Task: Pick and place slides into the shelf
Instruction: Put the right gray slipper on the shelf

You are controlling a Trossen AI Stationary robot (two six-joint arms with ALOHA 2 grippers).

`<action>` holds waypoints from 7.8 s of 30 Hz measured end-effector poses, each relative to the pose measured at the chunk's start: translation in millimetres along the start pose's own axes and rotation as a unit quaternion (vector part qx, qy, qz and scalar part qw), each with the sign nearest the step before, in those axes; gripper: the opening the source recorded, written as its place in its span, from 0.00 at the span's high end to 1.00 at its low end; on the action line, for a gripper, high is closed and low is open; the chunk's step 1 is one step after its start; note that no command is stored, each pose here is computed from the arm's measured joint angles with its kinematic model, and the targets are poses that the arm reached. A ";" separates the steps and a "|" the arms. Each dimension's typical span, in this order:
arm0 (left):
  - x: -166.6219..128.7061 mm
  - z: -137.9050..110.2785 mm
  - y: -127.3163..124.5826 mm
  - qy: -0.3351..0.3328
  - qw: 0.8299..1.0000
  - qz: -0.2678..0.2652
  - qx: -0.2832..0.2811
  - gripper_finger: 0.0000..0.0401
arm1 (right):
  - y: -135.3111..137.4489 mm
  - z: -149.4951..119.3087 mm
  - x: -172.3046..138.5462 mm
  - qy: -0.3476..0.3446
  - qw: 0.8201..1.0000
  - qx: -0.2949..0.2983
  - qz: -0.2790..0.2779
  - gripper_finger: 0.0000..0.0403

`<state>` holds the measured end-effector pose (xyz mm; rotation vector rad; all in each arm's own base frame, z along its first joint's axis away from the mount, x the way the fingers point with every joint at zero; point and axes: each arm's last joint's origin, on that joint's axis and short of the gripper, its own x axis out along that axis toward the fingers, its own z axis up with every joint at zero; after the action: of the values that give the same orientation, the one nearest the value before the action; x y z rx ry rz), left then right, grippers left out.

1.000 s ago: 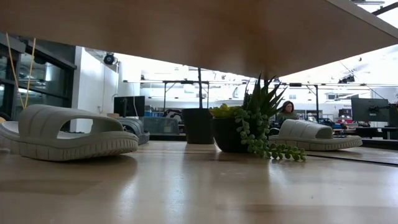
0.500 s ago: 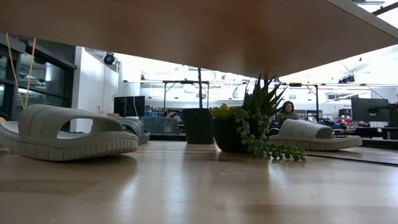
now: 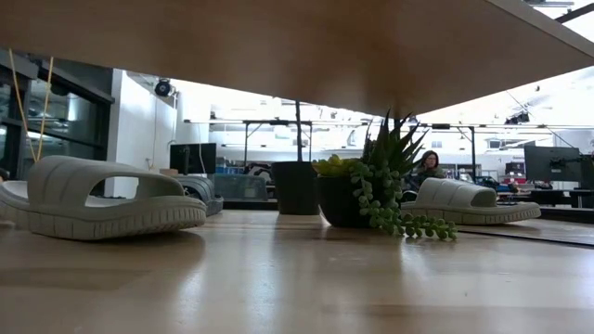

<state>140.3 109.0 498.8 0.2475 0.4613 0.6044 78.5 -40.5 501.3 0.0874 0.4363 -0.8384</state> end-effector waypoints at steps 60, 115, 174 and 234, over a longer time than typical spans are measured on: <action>46.3 -55.0 47.1 0.164 0.982 -0.090 -0.028 1.00 | -75.5 -43.3 231.1 0.438 0.866 0.204 0.129 1.00; 43.1 -61.3 43.7 0.204 0.974 -0.099 -0.014 1.00 | -9.2 -165.5 278.1 0.463 0.823 0.057 0.324 0.73; 41.1 -64.7 42.3 0.230 0.968 -0.095 -0.019 1.00 | 55.7 -212.1 148.0 0.312 0.918 0.230 0.084 0.73; 39.3 -67.2 40.3 0.242 0.964 -0.112 0.006 1.00 | 120.3 -311.5 103.0 0.127 0.805 0.579 -0.035 0.73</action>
<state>116.7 170.6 441.1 0.0536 0.9523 0.4351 121.5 44.2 165.0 1.3457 0.1141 -1.0722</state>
